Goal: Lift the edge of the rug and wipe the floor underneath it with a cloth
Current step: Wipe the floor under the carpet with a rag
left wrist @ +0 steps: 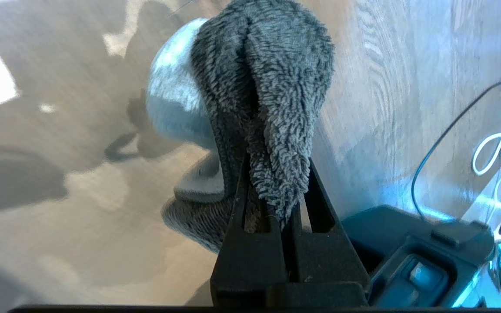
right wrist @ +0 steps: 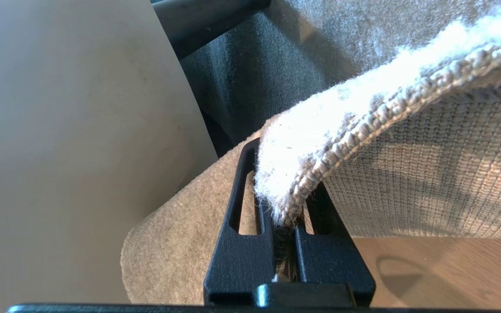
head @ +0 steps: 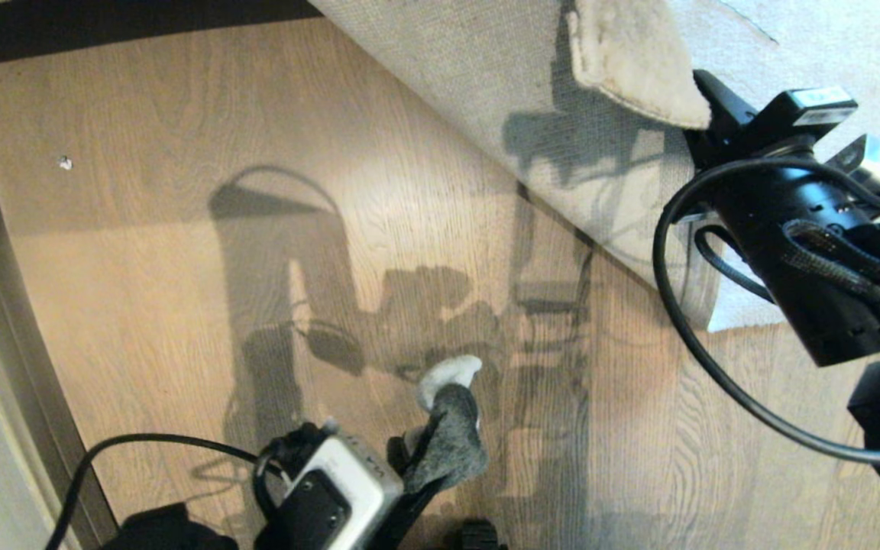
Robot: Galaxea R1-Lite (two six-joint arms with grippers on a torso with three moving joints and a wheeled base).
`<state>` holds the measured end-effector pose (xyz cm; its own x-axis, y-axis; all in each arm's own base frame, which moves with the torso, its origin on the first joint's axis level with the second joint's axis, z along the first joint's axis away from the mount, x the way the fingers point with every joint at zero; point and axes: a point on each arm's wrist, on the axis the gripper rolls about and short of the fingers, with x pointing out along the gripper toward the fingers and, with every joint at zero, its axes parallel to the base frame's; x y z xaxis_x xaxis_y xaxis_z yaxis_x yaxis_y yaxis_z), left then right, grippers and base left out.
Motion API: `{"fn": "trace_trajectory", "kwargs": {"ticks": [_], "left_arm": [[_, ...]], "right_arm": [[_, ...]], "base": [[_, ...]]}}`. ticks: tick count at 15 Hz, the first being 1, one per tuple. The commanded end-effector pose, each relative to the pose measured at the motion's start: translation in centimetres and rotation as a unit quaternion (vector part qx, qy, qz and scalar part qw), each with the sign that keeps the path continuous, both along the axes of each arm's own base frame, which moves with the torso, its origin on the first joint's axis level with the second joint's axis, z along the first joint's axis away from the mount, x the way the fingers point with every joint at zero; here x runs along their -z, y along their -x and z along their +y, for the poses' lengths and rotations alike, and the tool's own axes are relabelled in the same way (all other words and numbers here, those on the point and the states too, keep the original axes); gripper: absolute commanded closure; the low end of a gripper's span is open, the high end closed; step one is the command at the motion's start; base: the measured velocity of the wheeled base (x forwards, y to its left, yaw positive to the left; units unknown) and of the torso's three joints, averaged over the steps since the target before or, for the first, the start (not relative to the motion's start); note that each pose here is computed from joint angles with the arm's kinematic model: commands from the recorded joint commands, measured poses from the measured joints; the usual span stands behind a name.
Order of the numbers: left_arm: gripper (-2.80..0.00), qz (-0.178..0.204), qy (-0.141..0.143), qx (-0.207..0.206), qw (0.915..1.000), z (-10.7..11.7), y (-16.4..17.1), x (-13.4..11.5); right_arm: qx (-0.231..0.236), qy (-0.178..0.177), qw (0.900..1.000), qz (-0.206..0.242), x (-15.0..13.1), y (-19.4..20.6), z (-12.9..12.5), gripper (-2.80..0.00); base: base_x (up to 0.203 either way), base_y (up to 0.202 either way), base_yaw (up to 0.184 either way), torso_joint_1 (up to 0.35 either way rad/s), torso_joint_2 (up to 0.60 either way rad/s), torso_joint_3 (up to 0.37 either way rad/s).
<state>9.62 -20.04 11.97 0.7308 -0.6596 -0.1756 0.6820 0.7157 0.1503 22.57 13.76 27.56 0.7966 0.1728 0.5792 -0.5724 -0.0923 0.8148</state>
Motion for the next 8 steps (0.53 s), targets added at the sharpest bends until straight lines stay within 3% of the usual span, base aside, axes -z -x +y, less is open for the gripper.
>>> {"fn": "trace_trajectory", "kwargs": {"ticks": [1,5,8], "left_arm": [[0.00,0.010,-0.017,-0.001,0.9998,-3.6,-1.3,2.7],[0.00,-0.018,0.060,-0.055,0.9965,-9.6,-4.6,2.5],[0.00,-0.036,0.116,-0.115,0.9859,-11.4,-8.5,1.6]], "right_arm": [[-0.001,-0.015,1.000,-0.016,-0.3,0.2,-0.1,0.00],[0.001,-0.014,1.000,-0.016,-0.3,0.2,-0.2,0.00],[0.005,-0.013,1.000,-0.017,-0.3,0.1,-0.4,0.00]], "base": [[0.000,0.000,0.000,0.000,0.00,0.000],[0.000,0.000,0.000,0.000,0.00,0.000],[0.000,0.000,0.000,0.000,0.00,0.000]]}}
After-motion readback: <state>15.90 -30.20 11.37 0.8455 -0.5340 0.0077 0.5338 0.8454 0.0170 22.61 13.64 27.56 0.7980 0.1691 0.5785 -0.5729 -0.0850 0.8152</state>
